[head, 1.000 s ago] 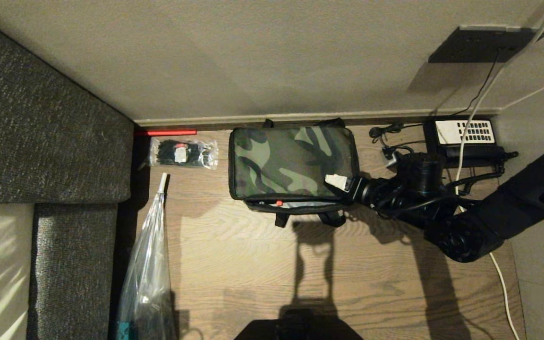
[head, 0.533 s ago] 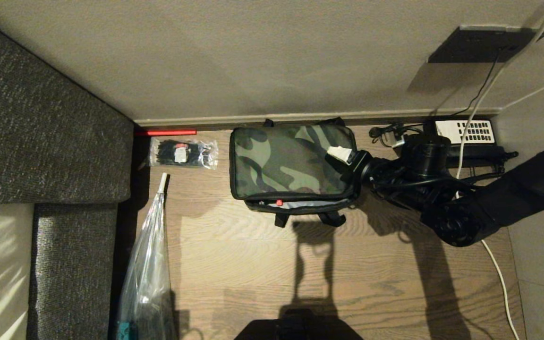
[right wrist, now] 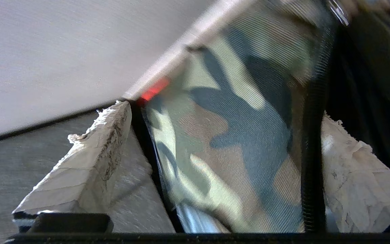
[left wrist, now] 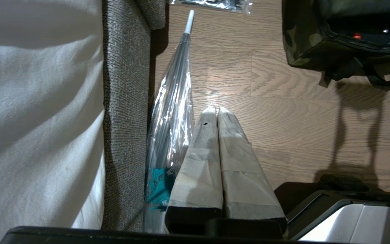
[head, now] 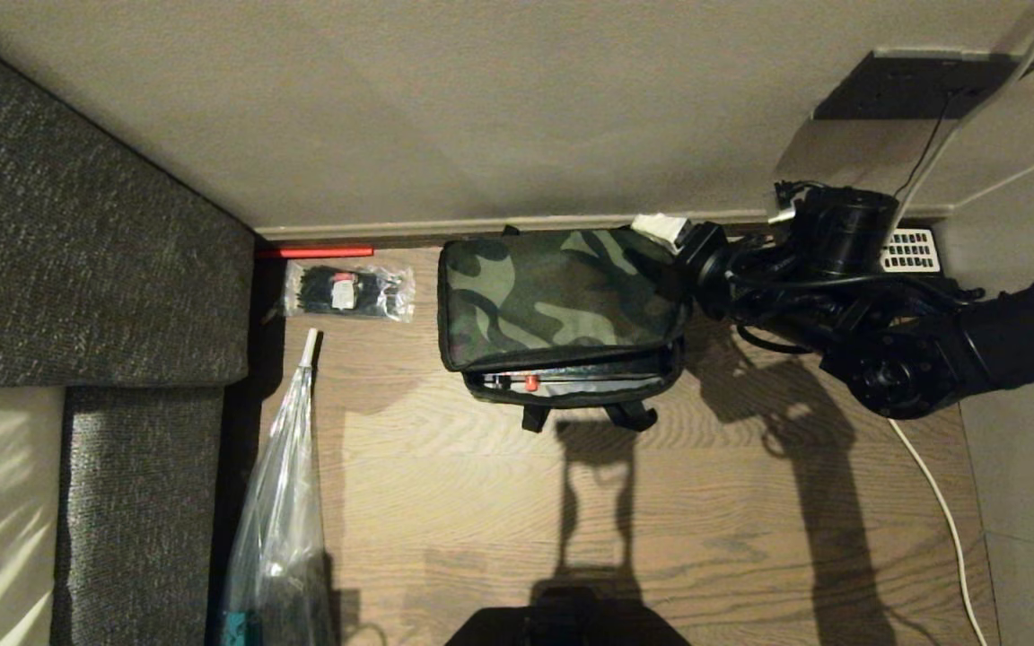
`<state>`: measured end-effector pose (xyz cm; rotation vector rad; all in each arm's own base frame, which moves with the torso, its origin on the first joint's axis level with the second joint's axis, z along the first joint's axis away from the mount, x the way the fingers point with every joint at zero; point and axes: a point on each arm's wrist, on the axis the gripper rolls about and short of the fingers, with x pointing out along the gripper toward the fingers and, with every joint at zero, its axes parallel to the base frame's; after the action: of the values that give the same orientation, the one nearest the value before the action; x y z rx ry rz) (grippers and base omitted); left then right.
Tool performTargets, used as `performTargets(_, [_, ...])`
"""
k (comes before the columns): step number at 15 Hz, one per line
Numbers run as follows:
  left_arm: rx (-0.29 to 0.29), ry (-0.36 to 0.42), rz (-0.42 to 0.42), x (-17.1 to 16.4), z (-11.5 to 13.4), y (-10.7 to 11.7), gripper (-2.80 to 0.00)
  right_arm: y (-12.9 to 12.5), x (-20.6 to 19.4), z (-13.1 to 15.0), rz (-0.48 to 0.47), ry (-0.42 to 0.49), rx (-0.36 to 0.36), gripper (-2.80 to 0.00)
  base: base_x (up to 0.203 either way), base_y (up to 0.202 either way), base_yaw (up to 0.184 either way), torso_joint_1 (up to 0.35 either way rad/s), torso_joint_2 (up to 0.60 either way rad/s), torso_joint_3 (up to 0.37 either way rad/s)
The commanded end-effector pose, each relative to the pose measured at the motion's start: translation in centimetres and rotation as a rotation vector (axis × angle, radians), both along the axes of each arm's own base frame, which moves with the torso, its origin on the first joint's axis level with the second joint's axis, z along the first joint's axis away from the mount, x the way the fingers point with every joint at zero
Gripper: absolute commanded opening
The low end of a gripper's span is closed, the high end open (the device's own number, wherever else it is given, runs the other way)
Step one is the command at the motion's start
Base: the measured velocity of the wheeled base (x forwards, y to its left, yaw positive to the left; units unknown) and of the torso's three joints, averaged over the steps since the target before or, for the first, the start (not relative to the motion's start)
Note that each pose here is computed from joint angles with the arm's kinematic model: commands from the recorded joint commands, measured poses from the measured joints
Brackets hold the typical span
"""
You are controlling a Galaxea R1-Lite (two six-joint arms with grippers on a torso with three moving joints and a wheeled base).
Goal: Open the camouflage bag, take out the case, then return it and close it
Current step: Open the top of the storage box, then grip the handle
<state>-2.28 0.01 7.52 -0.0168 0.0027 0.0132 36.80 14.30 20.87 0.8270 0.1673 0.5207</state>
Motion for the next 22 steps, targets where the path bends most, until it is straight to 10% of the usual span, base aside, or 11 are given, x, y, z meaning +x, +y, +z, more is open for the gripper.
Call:
performTargets(1, [0.0, 0.002, 0.001, 0.0, -0.1, 0.0, -2.8, -0.4, -0.4, 2.3, -0.003, -0.068, 0.029, 0.0, 0.0, 0.0, 0.0, 0.0, 0.0, 0.0])
performTargets(9, [0.0, 0.002, 0.001, 0.0, -0.1, 0.0, -2.8, -2.5, 0.4, 7.2, -0.05, -0.245, 0.075, 0.0, 0.0, 0.0, 0.0, 0.0, 0.0, 0.0])
performTargets(15, [0.0, 0.002, 0.001, 0.0, -0.1, 0.0, -2.8, -3.0, -0.8, 2.5, -0.059, -0.181, -0.147, 0.0, 0.0, 0.0, 0.0, 0.0, 0.0, 0.0])
performTargets(19, [0.0, 0.002, 0.001, 0.0, -0.1, 0.0, -2.8, -3.6, -3.1, 0.8, -0.031, -0.149, -0.165, 0.0, 0.0, 0.0, 0.0, 0.0, 0.0, 0.0])
performTargets(20, [0.0, 0.002, 0.001, 0.0, -0.1, 0.0, -2.8, -3.9, -4.0, 0.8, -0.006, -0.147, -0.168, -2.8, 0.0, 0.0, 0.0, 0.0, 0.0, 0.0])
performTargets(22, [0.0, 0.002, 0.001, 0.0, -0.1, 0.0, -2.8, -4.6, -7.1, 1.1, 0.063, -0.14, -0.175, -2.8, 0.0, 0.0, 0.0, 0.0, 0.0, 0.0])
